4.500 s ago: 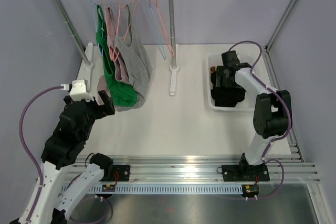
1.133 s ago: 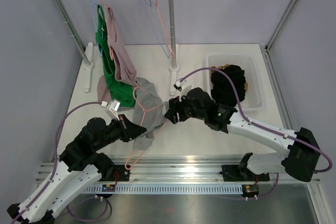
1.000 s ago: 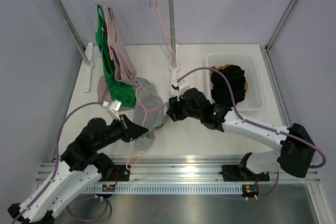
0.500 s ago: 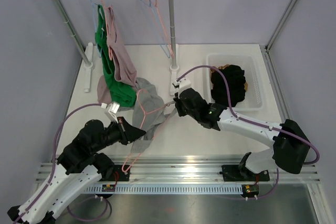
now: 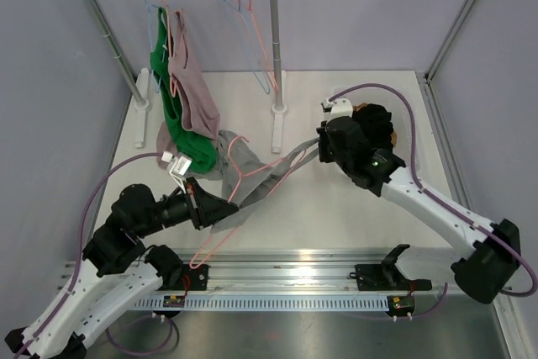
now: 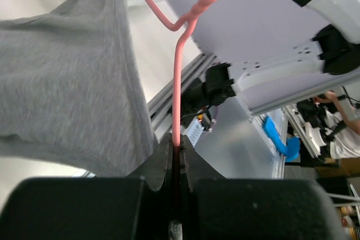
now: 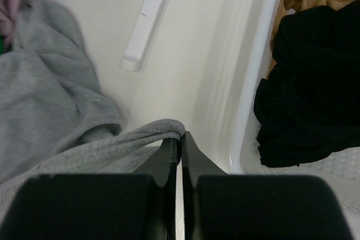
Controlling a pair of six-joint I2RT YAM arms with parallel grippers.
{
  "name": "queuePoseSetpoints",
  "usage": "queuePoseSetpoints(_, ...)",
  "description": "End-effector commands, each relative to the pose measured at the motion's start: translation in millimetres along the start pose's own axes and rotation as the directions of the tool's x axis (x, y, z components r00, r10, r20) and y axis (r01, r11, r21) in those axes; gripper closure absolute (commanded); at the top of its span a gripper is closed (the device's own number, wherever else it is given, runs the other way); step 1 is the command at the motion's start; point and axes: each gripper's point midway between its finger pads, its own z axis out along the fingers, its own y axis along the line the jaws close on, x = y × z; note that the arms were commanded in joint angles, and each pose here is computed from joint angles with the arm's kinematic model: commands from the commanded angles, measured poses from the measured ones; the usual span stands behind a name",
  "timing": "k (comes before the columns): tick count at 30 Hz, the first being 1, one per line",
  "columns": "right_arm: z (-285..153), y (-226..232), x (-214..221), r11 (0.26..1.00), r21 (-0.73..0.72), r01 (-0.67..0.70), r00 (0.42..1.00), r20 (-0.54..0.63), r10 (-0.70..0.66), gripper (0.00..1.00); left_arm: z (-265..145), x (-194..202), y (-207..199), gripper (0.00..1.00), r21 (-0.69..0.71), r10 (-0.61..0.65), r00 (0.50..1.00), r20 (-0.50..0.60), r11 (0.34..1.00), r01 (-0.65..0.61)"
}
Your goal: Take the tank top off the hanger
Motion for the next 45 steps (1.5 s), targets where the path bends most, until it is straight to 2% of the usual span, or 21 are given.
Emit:
queuePoseSetpoints(1,-67,0,-73,0.99,-0.102,-0.1,0.978,0.17,0.117,1.0,-12,-42,-77,1.0,0.273,0.166,0.979,0.117,0.943,-0.192)
queuePoseSetpoints(3,-97,-1,-91,0.981,-0.157,-0.116,0.963,0.223,0.15,1.0,-9,-54,-84,1.0,0.282,0.199,0.968,0.156,0.93,-0.236)
queuePoseSetpoints(4,-109,-6,-99,0.982,-0.148,-0.12,0.96,0.236,0.153,1.0,-13,-63,-96,1.0,0.298,0.248,0.951,0.184,0.908,-0.294)
queuePoseSetpoints(6,-126,-16,-108,0.985,-0.128,-0.112,0.953,0.267,0.143,1.0,-4,-71,-99,1.0,0.305,0.269,0.946,0.182,0.899,-0.315)
queuePoseSetpoints(10,-138,-58,-116,0.99,0.078,-0.12,0.956,0.276,0.095,1.0,8,-77,-103,1.0,0.316,0.333,0.931,0.15,0.876,-0.364)
queuePoseSetpoints(13,-131,-71,-112,0.984,0.136,-0.117,0.971,0.223,0.085,1.0,12,-73,-106,1.0,0.352,0.369,0.921,0.129,0.851,-0.39)
queuePoseSetpoints(16,-124,-81,-114,0.977,0.174,-0.124,0.974,0.211,0.086,1.0,16,-69,-86,1.0,0.263,0.382,0.921,0.074,0.883,-0.388)
queuePoseSetpoints(17,-120,-82,-114,0.976,0.178,-0.127,0.975,0.201,0.091,1.0,16,-61,-75,1.0,0.227,0.371,0.928,0.026,0.902,-0.367)
queuePoseSetpoints(21,-101,-81,-106,0.977,0.159,-0.143,0.981,0.154,0.118,1.0,9,-57,-65,1.0,0.171,0.369,0.929,0.006,0.915,-0.365)
queuePoseSetpoints(24,-84,-69,-93,0.984,0.106,-0.143,0.985,0.107,0.132,1.0,-1,-59,-77,1.0,0.204,0.38,0.924,0.041,0.902,-0.38)
queuePoseSetpoints(29,-74,-22,-63,0.975,-0.154,-0.159,0.986,0.026,0.165,1.0,-8,-74,-100,1.0,0.254,0.399,0.91,0.114,0.874,-0.415)
queuePoseSetpoints(33,-89,17,-56,0.903,-0.392,-0.175,0.981,0.009,0.194,1.0,-7,-88,-113,1.0,0.277,0.403,0.895,0.192,0.853,-0.443)
queuePoseSetpoints(35,-104,29,-49,0.857,-0.478,-0.193,0.976,-0.006,0.216,1.0,-6,-118,-106,1.0,0.165,0.349,0.884,0.312,0.896,-0.412)
queuePoseSetpoints(37,-115,36,-45,0.823,-0.532,-0.2,0.972,0.002,0.237,1.0,-10,-142,-105,1.0,0.107,0.314,0.848,0.426,0.914,-0.392)
queuePoseSetpoints(38,-130,34,-50,0.814,-0.549,-0.19,0.967,0.041,0.253,1.0,-21,-162,-128,1.0,0.143,0.312,0.777,0.546,0.88,-0.454)
queuePoseSetpoints(39,-136,32,-50,0.812,-0.551,-0.192,0.964,0.049,0.262,1.0,-19,-166,-128,1.0,0.143,0.311,0.751,0.582,0.87,-0.472)
queuePoseSetpoints(40,-141,30,-48,0.813,-0.55,-0.192,0.962,0.057,0.265,1.0,-34,-184,-147,1.0,0.149,0.3,0.664,0.684,0.834,-0.531)
queuePoseSetpoints(42,-160,29,-44,0.8,-0.572,-0.181,0.963,0.062,0.262,1.0,-34,-201,-151,1.0,0.102,0.317,0.581,0.75,0.812,-0.575)
queuePoseSetpoints(43,-164,28,-39,0.8,-0.572,-0.182,0.965,0.051,0.255,1.0,-43,-213,-162,1.0,0.086,0.308,0.513,0.801,0.789,-0.608)
queuePoseSetpoints(44,-173,27,-38,0.799,-0.579,-0.165,0.968,0.06,0.244,1.0,-44,-220,-164,1.0,0.06,0.316,0.477,0.82,0.781,-0.621)
queuePoseSetpoints(45,-178,27,-29,0.796,-0.583,-0.164,0.974,0.031,0.224,1.0,-38,-233,-158,1.0,-0.014,0.355,0.426,0.832,0.781,-0.624)
